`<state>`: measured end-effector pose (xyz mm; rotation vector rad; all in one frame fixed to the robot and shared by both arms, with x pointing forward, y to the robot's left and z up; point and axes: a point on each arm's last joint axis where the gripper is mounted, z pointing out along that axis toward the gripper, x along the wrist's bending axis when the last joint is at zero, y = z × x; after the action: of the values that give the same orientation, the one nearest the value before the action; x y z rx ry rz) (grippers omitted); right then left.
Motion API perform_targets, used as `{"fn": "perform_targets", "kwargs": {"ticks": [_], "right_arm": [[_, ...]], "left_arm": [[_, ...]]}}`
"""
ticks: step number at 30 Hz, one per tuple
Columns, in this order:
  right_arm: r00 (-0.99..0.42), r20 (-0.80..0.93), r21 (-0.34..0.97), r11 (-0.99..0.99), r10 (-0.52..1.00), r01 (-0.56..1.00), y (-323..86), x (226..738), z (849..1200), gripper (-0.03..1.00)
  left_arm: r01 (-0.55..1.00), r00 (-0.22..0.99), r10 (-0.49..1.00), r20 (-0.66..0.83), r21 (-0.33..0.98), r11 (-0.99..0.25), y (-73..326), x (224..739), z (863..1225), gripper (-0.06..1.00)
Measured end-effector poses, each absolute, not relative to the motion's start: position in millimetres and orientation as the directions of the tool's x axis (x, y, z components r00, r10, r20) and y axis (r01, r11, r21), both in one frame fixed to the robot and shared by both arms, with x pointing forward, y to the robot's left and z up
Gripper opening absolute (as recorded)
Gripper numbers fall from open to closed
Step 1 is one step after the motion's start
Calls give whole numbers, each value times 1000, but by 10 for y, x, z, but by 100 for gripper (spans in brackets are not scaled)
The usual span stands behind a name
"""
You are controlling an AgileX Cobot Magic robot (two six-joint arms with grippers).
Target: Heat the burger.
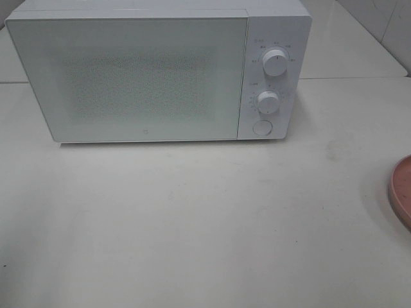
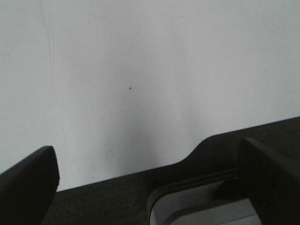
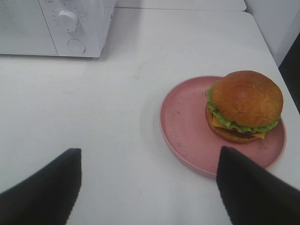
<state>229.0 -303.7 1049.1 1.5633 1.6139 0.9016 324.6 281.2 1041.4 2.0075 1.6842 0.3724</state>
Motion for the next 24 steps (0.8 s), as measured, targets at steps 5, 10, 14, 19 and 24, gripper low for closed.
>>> {"fn": "perform_targets", "kwargs": {"ticks": [5, 10, 14, 19, 24], "right_arm": [[-21, -19, 861, 27, 1000, 508, -3037, 2290, 10491, 77], [-21, -19, 861, 27, 1000, 508, -3037, 2290, 10491, 77], [-21, -19, 861, 27, 1000, 508, -3037, 2290, 10491, 77], [-21, -19, 861, 27, 1000, 508, -3037, 2290, 10491, 77], [-21, -19, 861, 27, 1000, 508, -3037, 2290, 10491, 77]], "left_arm": [[757, 212, 974, -81, 644, -112, 2830, 3010, 10452, 97], [668, 220, 974, -59, 737, -107, 2846, 2815, 10501, 97], [585, 221, 975, -30, 804, -108, 2867, 2651, 10535, 97], [522, 222, 975, -16, 846, -105, 2877, 2533, 10551, 97], [427, 222, 975, 1, 899, -98, 2889, 2359, 10553, 97]]}}
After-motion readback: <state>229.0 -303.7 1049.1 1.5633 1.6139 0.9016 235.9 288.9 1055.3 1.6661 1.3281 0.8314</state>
